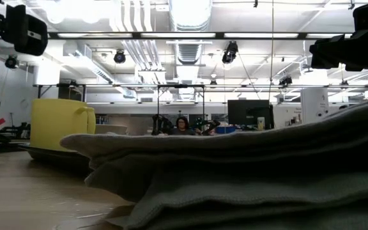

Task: Set up tray
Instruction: Put the white plate below the yellow cup on the black serving tray

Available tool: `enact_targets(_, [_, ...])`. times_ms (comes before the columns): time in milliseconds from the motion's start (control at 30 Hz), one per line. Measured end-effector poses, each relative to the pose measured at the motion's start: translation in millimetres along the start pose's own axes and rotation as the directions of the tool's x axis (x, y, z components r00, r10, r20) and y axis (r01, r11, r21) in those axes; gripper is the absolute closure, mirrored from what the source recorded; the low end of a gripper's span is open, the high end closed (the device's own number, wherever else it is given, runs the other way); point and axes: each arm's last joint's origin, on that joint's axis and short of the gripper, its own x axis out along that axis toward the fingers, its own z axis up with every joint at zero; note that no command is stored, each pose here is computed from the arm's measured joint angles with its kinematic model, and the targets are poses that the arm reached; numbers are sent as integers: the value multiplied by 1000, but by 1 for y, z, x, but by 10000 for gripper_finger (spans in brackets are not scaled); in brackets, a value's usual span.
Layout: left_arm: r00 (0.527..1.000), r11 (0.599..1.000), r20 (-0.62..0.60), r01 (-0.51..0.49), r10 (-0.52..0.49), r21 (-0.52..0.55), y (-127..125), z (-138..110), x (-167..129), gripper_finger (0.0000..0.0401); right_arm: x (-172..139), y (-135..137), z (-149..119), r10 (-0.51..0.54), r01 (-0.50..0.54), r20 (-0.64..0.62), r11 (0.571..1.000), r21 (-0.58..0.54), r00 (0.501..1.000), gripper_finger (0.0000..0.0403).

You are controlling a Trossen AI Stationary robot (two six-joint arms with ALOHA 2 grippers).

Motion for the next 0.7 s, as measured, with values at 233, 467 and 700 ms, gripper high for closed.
enact_targets(233, [999, 999, -49, 3, -2, 34, -1, -14, 4, 193, 0, 0, 0, 0, 0, 0, 1000, 7, 1000, 335])
enact_targets(467, [994, 999, -105, 8, -4, 34, -1, -21, 4, 193, 0, 0, 0, 0, 0, 0, 1000, 8, 1000, 335])
enact_targets(700, [994, 1000, -111, 7, -4, 30, -1, -22, 4, 193, 0, 0, 0, 1, -1, 0, 983, 181, 1000, 335])
